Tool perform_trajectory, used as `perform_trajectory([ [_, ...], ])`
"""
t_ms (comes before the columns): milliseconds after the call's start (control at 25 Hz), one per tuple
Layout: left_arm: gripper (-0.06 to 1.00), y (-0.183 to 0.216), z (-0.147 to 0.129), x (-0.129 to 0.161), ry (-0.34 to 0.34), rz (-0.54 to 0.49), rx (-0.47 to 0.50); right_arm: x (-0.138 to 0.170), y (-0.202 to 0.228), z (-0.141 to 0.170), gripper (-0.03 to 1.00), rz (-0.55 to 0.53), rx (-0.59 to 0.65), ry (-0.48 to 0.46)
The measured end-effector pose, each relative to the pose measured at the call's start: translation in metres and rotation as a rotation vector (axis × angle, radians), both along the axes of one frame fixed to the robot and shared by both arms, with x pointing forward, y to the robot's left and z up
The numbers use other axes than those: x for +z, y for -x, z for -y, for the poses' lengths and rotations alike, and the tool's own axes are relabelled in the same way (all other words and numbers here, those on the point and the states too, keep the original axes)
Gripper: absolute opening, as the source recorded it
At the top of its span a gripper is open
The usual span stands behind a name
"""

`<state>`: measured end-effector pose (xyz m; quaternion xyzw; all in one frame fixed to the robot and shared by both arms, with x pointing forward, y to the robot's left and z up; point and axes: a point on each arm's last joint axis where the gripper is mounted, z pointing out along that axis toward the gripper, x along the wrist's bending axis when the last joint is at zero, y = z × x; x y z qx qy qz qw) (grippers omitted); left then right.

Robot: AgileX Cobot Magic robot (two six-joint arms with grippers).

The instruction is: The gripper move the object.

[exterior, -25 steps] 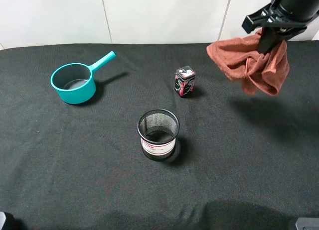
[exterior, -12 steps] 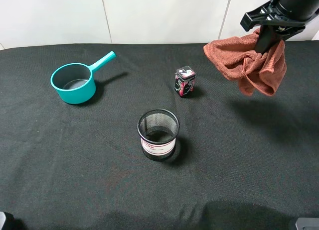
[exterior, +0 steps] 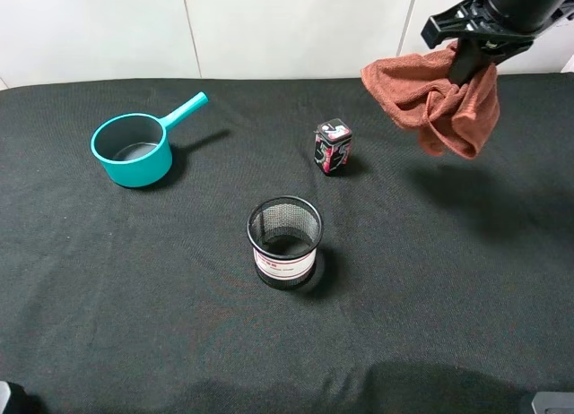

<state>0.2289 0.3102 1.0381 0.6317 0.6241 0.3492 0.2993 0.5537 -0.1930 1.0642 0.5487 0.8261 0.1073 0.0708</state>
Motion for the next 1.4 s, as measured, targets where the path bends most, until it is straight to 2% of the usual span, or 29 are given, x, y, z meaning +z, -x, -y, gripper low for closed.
perform_trajectory([
  [520, 0.71, 0.0, 0.0, 0.0, 0.0, 0.0, 0.0, 0.001, -0.071, -0.023, 0.02, 0.05, 0.005, -0.009],
  [880, 0.71, 0.0, 0.0, 0.0, 0.0, 0.0, 0.0, -0.011, -0.113, -0.037, 0.02, 0.066, 0.034, -0.005],
  [1080, 0.71, 0.0, 0.0, 0.0, 0.0, 0.0, 0.0, -0.013, -0.125, -0.042, 0.02, 0.085, 0.049, -0.025],
  [1400, 0.71, 0.0, 0.0, 0.0, 0.0, 0.0, 0.0, -0.03, -0.131, -0.049, 0.02, 0.05, 0.081, -0.061],
])
